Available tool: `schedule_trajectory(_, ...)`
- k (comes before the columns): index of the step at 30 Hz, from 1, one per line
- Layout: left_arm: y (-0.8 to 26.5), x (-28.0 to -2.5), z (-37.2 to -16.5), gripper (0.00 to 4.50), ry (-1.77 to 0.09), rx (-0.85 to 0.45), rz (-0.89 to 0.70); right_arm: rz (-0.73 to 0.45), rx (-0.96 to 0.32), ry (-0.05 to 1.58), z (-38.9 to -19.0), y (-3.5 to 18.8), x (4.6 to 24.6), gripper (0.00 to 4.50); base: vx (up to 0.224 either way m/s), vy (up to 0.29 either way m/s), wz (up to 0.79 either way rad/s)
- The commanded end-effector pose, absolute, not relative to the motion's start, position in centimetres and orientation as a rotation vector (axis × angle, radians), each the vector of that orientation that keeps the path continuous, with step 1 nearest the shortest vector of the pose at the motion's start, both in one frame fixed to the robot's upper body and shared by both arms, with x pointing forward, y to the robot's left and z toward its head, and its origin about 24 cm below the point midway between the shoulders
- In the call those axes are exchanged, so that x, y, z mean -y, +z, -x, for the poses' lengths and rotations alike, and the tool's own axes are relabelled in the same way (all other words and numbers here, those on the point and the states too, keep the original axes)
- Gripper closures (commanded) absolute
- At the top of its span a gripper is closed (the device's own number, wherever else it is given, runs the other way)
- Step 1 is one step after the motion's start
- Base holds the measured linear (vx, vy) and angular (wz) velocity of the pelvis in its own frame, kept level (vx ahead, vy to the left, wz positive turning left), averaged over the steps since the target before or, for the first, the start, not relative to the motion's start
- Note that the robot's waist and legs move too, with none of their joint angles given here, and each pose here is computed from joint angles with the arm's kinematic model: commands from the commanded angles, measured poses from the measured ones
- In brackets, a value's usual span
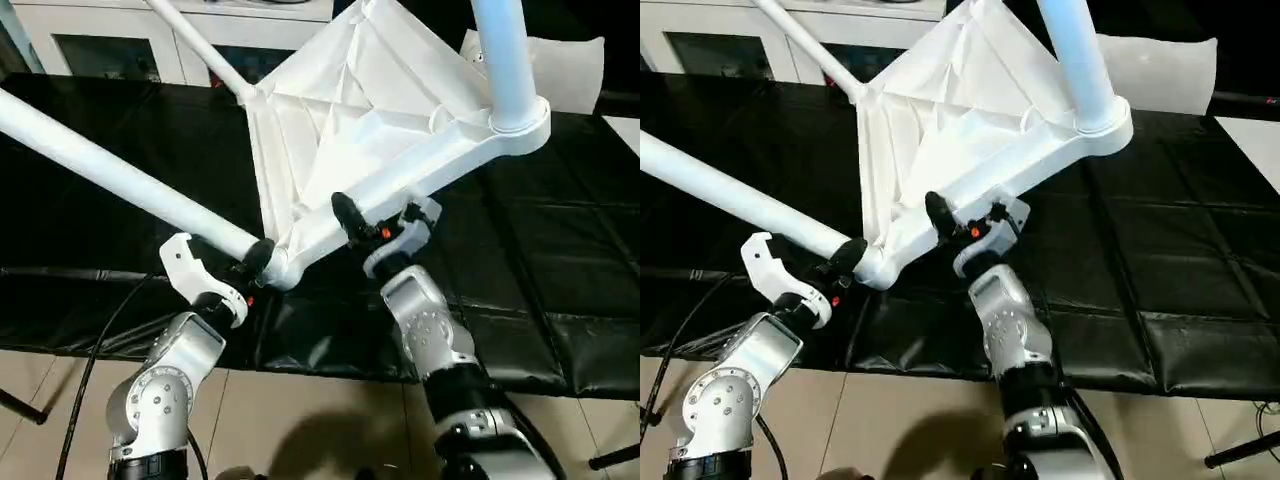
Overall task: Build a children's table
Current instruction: Flip table
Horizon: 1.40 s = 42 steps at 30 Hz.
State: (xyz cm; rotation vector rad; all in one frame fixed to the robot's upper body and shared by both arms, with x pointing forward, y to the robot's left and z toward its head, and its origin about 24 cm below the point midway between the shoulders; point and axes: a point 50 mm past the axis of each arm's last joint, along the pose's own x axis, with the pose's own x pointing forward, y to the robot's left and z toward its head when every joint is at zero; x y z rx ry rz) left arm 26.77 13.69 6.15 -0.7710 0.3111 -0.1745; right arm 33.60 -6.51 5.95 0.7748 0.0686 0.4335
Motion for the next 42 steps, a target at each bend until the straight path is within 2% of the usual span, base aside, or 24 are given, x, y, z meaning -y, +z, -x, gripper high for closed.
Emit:
schedule_trajectory(1,5.0,-9.6,-26.3,2.39,-0.266,-0.419,1.002,-0.928,-0.029,0.472,-34.1,9.1,1.3,1.69,0.0,0.0,0.0)
schedule_trajectory(8,4.9,-9.5,-26.4,2.39,-0.266,-0.424,0.992,-0.93,-0.001,0.451,-34.9,9.9,1.2,1.99,0.0,0.0,0.0)
schedule_trajectory(12,5.0,-9.7,-26.3,2.39,-0.308,-0.433,0.893,-0.885,0.025,0.427,-35.1,10.1,1.8,2.04,0.0,0.0,0.0)
schedule_trajectory(13,5.3,-9.7,-26.1,2.04,-0.345,-0.419,0.889,-0.859,0.037,0.413,-35.2,10.2,2.1,2.05,0.0,0.0,0.0)
schedule_trajectory(15,5.9,-10.5,-25.4,1.69,-0.437,-0.392,0.774,-0.795,0.077,0.321,-35.7,10.4,4.4,2.08,0.0,0.0,0.0)
schedule_trajectory(19,5.9,-11.3,-24.7,1.45,-0.478,-0.387,0.677,-0.772,0.103,0.241,-36.2,10.5,6.5,2.15,0.0,0.0,0.0)
schedule_trajectory(20,5.9,-11.6,-24.4,1.33,-0.495,-0.389,0.633,-0.762,0.111,0.227,-36.2,10.6,7.0,2.35,0.0,0.0,0.0)
schedule_trajectory(25,5.7,-13.5,-22.9,1.0,-0.531,-0.353,0.384,-0.607,0.173,0.188,-36.2,11.3,10.2,2.42,0.0,0.0,0.0)
schedule_trajectory(29,6.5,-13.7,-21.8,0.99,-0.643,-0.313,0.24,-0.477,0.214,0.179,-35.8,11.9,11.7,2.44,0.0,0.0,0.0)
schedule_trajectory(31,6.9,-13.6,-21.6,0.83,-0.675,-0.292,0.202,-0.452,0.222,0.166,-35.7,12.1,12.1,2.47,0.0,0.0,0.0)
schedule_trajectory(35,9.6,-12.7,-20.4,0.57,-0.863,-0.214,0.083,-0.326,0.235,0.071,-35.5,12.7,14.0,2.58,0.0,0.0,0.0)
schedule_trajectory(38,10.9,-12.3,-20.1,0.56,-0.908,-0.173,0.066,-0.305,0.24,0.037,-35.3,13.0,14.5,2.61,0.0,0.0,0.0)
schedule_trajectory(40,11.8,-12.1,-20.1,0.37,-0.931,-0.14,0.05,-0.274,0.244,0.013,-35.1,13.1,14.9,2.79,0.0,0.0,0.0)
schedule_trajectory(42,13.3,-12.1,-20.3,0.33,-0.955,-0.086,-0.011,-0.205,0.255,-0.013,-34.7,13.6,15.4,2.85,0.0,0.0,0.0)
